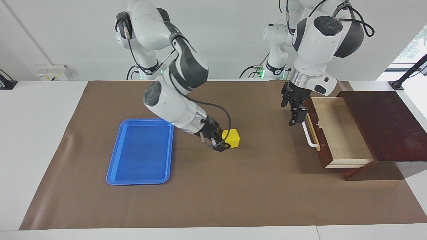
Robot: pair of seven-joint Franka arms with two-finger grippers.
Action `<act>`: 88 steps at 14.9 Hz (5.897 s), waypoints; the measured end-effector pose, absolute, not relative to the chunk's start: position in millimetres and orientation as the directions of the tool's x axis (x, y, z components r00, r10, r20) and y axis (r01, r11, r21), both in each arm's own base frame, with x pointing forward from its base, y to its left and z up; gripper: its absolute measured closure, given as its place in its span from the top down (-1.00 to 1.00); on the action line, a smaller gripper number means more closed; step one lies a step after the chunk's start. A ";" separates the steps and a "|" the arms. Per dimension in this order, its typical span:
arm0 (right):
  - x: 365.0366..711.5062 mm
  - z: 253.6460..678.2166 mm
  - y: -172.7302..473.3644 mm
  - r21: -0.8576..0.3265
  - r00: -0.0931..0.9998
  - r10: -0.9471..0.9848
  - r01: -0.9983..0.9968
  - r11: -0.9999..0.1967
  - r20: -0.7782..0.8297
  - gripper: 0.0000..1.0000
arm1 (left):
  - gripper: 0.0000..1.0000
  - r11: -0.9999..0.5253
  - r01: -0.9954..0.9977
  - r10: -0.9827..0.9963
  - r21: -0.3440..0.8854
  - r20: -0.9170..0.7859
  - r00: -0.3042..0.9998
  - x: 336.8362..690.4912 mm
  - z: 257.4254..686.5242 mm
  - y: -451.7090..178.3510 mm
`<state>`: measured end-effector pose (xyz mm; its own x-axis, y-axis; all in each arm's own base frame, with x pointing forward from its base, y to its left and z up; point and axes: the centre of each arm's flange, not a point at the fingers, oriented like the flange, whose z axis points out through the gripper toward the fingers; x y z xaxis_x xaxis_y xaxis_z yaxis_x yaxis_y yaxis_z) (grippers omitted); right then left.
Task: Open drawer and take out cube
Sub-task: 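Carry the cube over the blue tray with the right gripper, then lower the cube into the tray and open the right gripper, then push the drawer shut with the left gripper while the right gripper retracts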
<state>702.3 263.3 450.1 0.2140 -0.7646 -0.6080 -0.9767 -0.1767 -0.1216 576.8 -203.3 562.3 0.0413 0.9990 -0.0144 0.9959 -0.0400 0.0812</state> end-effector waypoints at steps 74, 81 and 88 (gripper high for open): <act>557.2 589.8 -16.7 -0.047 0.986 -0.163 -0.165 -0.985 -0.046 1.00 | 1.00 -0.379 0.925 0.925 -0.040 0.025 0.380 611.8 459.2 -89.5; 557.2 589.8 -9.6 -0.010 0.999 -0.008 -0.008 -1.000 -0.040 1.00 | 1.00 -0.268 0.963 0.963 -0.033 0.023 0.268 613.9 459.1 -54.5; 556.4 589.5 8.2 0.023 0.998 0.033 0.034 -0.999 -0.047 1.00 | 1.00 -0.190 0.982 0.981 -0.001 0.033 0.190 619.2 463.9 -3.4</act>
